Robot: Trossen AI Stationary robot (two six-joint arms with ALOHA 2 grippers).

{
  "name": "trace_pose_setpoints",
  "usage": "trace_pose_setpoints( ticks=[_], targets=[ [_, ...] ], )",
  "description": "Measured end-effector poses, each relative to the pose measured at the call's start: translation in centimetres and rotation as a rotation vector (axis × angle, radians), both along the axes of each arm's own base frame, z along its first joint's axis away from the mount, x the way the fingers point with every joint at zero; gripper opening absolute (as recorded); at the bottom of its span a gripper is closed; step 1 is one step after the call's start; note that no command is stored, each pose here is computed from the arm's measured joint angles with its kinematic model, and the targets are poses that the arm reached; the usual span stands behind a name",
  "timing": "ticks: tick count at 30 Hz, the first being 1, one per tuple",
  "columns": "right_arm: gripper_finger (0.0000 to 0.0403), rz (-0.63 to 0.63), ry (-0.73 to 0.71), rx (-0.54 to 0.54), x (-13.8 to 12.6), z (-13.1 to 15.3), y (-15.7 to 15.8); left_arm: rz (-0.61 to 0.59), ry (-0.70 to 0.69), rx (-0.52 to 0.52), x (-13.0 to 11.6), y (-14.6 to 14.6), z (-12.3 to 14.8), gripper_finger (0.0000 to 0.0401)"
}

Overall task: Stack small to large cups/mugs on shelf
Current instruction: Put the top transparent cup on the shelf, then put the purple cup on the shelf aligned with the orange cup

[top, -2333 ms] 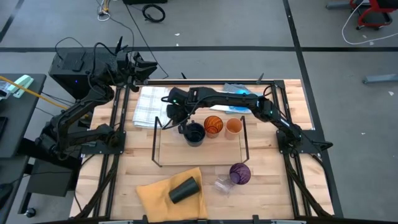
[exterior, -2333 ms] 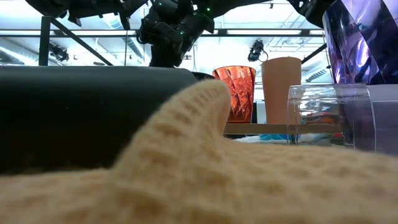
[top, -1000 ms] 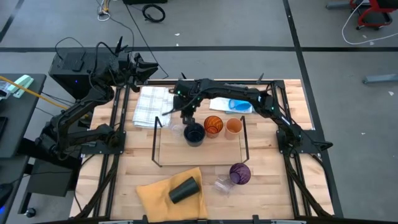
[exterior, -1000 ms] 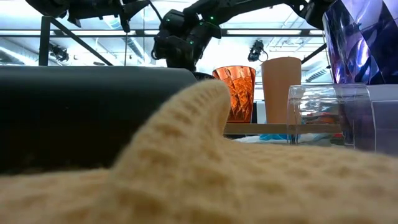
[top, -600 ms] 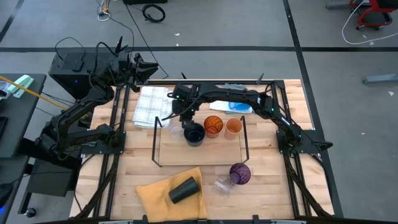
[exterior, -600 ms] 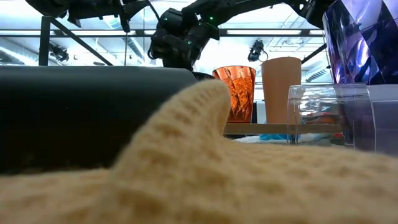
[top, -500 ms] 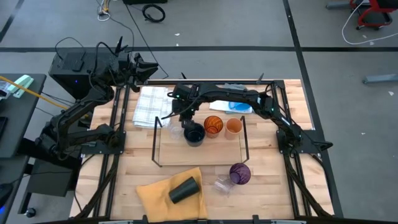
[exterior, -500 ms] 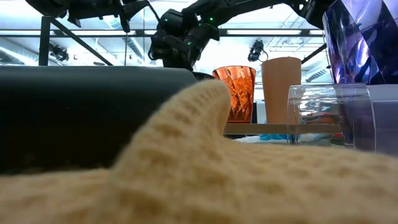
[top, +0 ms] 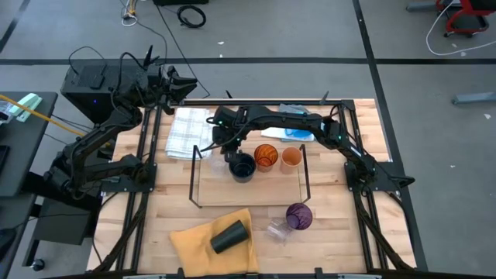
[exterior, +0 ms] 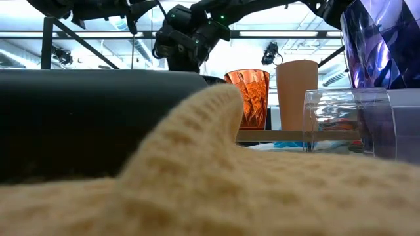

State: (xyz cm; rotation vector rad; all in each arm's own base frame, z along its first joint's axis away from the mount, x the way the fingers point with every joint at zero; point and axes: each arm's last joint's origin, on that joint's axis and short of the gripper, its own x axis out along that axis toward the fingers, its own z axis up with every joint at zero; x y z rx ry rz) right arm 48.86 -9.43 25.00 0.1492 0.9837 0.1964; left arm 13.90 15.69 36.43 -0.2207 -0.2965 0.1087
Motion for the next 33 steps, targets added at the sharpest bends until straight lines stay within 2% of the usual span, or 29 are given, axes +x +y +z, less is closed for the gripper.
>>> trace_pose_setpoints(
  ticks=[8,19,27,33],
  targets=[
    [0.0001,-0.004,-0.023,-0.016,0.2,0.1,0.0,0.0,0.0,0.0,0.0,0.0,0.0,0.0107],
    [0.002,-0.072,-0.028,-0.018,-0.3,0.5,-2.3,0.002,0.002,0.004,0.0,0.0,0.0,0.0107],
    [0.002,-0.178,-0.051,-0.04,-2.6,4.7,-6.7,0.003,0.003,0.004,0.0,0.0,0.0,0.0107],
    [0.002,-0.254,-0.076,-0.069,-8.3,11.3,-7.8,0.003,0.004,0.005,0.0,0.0,-0.1,0.0107]
  ],
)
